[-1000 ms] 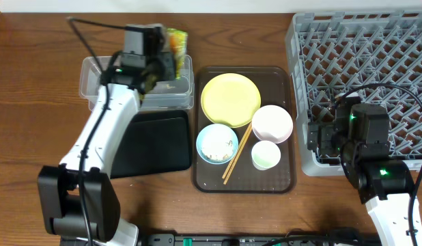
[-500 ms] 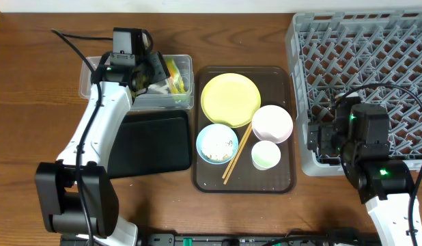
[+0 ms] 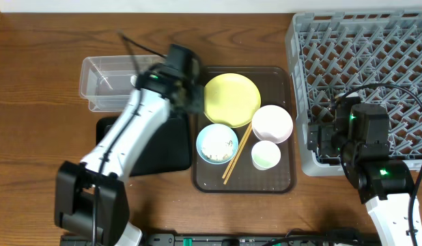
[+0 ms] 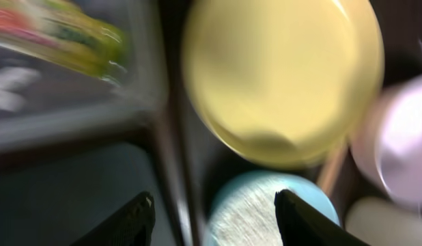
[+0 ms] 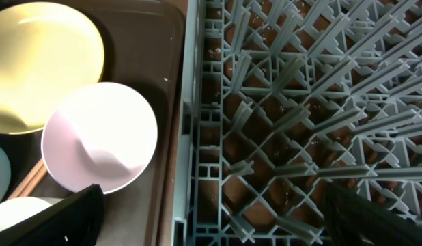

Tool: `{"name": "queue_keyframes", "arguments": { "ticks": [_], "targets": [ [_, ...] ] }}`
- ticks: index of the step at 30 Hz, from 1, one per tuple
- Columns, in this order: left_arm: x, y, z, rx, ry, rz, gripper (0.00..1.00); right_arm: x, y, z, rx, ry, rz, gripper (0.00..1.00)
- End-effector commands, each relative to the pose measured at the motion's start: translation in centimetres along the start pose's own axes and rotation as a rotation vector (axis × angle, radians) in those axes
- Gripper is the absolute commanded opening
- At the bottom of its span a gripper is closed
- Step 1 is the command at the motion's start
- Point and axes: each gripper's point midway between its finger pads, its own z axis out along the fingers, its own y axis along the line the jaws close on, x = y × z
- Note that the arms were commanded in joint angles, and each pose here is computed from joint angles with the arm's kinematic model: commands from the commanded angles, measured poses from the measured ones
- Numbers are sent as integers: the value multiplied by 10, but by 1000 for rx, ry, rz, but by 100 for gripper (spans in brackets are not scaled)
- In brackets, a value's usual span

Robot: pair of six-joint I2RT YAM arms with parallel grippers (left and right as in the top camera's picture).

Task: Sort waste into correct bins and load items into the dishwasher rack
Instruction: 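Reach the left gripper to the light-blue rice bowl and grasp its rim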

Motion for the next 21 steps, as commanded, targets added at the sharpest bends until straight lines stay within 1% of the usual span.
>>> {"name": "queue_keyframes", "arguments": {
  "ticks": [1, 6, 10, 16, 18, 21],
  "targets": [
    [20, -31, -6, 29, 34, 125, 59, -10, 2, -6, 0, -26, 3, 99],
    [51, -71, 4, 57, 89, 244, 59, -9, 2, -6, 0, -24, 3, 99],
    [76, -90, 20, 56, 154, 297, 58, -9, 2, -6, 0, -21, 3, 99],
    [100, -99, 49, 26, 240, 288, 57, -8, 2, -6, -2, -20, 3, 99],
    [103, -99, 61, 18, 259, 291, 55, -8, 4, -6, -11, -20, 2, 99],
    [107, -97, 74, 7, 281, 291, 47, -8, 5, -6, -15, -20, 3, 99]
  ]
}}
